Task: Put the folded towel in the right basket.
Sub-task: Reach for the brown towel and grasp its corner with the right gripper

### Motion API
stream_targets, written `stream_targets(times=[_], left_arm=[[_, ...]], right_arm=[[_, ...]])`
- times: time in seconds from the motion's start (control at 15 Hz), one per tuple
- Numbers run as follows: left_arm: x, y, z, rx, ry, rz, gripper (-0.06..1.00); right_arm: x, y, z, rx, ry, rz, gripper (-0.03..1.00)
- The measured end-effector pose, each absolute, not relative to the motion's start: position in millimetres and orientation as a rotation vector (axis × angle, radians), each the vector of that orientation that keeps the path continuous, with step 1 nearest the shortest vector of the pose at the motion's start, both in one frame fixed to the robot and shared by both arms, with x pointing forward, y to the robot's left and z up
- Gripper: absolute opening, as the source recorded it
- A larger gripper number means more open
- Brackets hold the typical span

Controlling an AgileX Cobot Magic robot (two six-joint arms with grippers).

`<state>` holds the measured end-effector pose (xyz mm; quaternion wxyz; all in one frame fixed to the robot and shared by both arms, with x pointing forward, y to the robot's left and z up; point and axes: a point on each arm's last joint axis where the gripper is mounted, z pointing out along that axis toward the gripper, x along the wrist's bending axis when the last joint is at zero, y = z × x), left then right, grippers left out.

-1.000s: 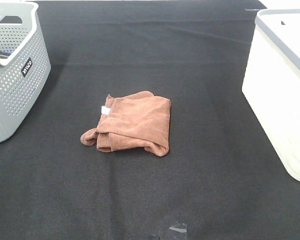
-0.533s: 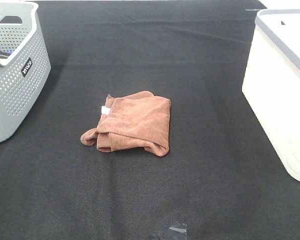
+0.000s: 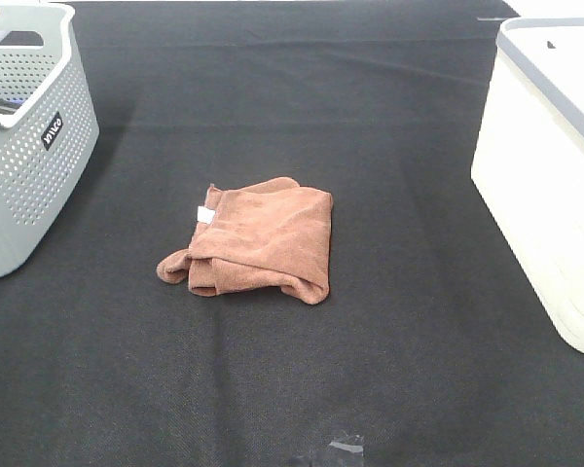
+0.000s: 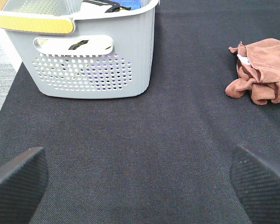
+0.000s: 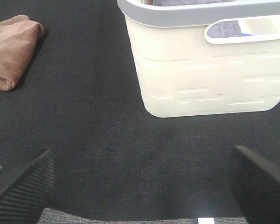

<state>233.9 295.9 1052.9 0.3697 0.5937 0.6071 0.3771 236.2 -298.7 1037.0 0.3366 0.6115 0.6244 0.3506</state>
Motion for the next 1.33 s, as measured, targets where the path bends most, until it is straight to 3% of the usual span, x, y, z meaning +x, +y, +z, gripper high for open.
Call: stream_targets(times=[0.87, 1.13, 1.33], left_arm=[[233.9, 295.9, 1052.9, 1.524, 1.558, 0.968, 0.99], [233.9, 295.9, 1052.9, 1.524, 1.558, 0.968, 0.99], [233.9, 295.9, 1052.9, 1.524, 1.558, 0.968, 0.99]], right_arm=[[253.7, -298.1, 1046.6, 1.687, 1.704, 0.832, 0.96], [311.3, -293.7, 1100.2, 1.885, 1.858, 0.676, 0.96], [367.8, -285.1, 1145.1, 1.937, 1.901, 0.738, 0.96]])
